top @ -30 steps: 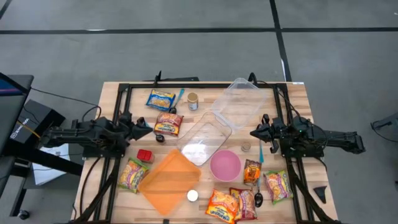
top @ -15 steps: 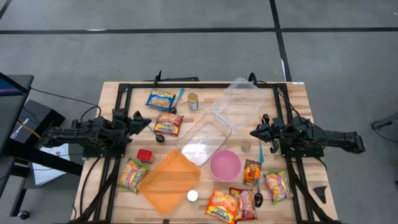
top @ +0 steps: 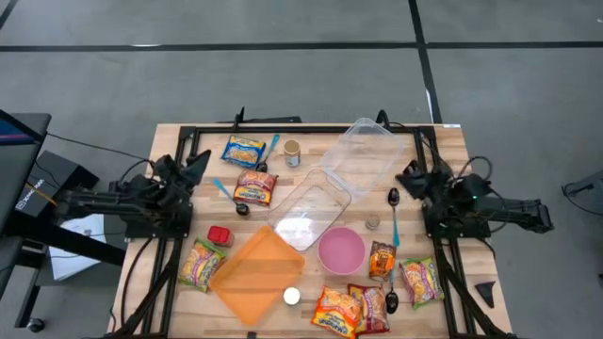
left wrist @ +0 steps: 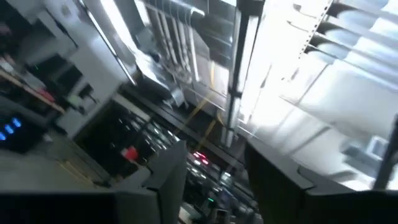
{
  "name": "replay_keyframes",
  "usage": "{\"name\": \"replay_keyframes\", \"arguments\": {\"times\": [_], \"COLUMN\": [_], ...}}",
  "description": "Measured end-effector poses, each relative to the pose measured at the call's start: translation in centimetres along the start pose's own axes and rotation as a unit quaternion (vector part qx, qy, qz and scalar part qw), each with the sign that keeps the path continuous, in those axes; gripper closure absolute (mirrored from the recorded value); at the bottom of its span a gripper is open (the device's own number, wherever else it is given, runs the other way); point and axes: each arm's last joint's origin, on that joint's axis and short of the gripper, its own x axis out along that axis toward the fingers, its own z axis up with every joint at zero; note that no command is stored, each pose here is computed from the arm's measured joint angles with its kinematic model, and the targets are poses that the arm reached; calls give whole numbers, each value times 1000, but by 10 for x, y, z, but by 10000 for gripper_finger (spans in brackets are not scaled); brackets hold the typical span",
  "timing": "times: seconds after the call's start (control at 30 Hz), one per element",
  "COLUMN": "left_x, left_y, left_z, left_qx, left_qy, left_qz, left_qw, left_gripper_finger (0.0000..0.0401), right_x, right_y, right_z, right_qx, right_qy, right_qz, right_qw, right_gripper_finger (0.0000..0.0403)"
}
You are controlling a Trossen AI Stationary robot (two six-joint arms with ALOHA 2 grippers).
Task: Pick & Place Food Item
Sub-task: Put the red noodle pack into the transparent container
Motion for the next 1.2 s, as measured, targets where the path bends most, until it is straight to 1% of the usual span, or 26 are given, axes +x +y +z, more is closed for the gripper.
{"name": "replay_keyframes", "arguments": {"times": [0.03,0.1,0.17,0.2,0.3,0.4,0.57,0.67,0.73,0.83,0.93,1.07,1.2], "left_x": [1,3,5,6,8,10,12,12,15,27,45,73,104], "left_y": [0,0,0,0,1,3,3,2,-1,-13,-30,-56,-82], "left_z": [-1,-1,-3,-5,-11,-16,-19,-17,-15,-4,10,31,46], "left_qx": [11,14,18,21,30,38,39,30,27,46,86,134,202], "left_qy": [-4,-15,-17,-15,-1,11,12,3,-2,-23,-52,-77,-59], "left_qz": [7,15,16,16,22,27,28,24,18,3,-12,-16,-26], "left_qw": [1000,1000,1000,1000,999,999,999,999,999,999,995,988,977], "left_gripper_finger": [223,208,196,191,179,173,172,175,175,173,170,166,162], "right_x": [0,-1,-1,0,1,1,1,1,0,0,-1,-3,-5], "right_y": [1,3,4,4,9,10,10,9,9,11,13,15,18], "right_z": [4,11,15,17,24,26,27,28,29,32,35,41,46], "right_qx": [11,25,19,11,-9,-11,-10,13,18,34,44,51,57], "right_qy": [-25,-71,-95,-99,-112,-114,-117,-130,-137,-153,-167,-197,-223], "right_qz": [-4,-14,-29,-36,-31,-31,-34,-53,-52,-40,-30,-20,-4], "right_qw": [1000,997,995,994,993,993,993,990,989,987,984,979,973], "right_gripper_finger": [392,392,392,392,392,392,392,391,385,361,325,272,226]}}
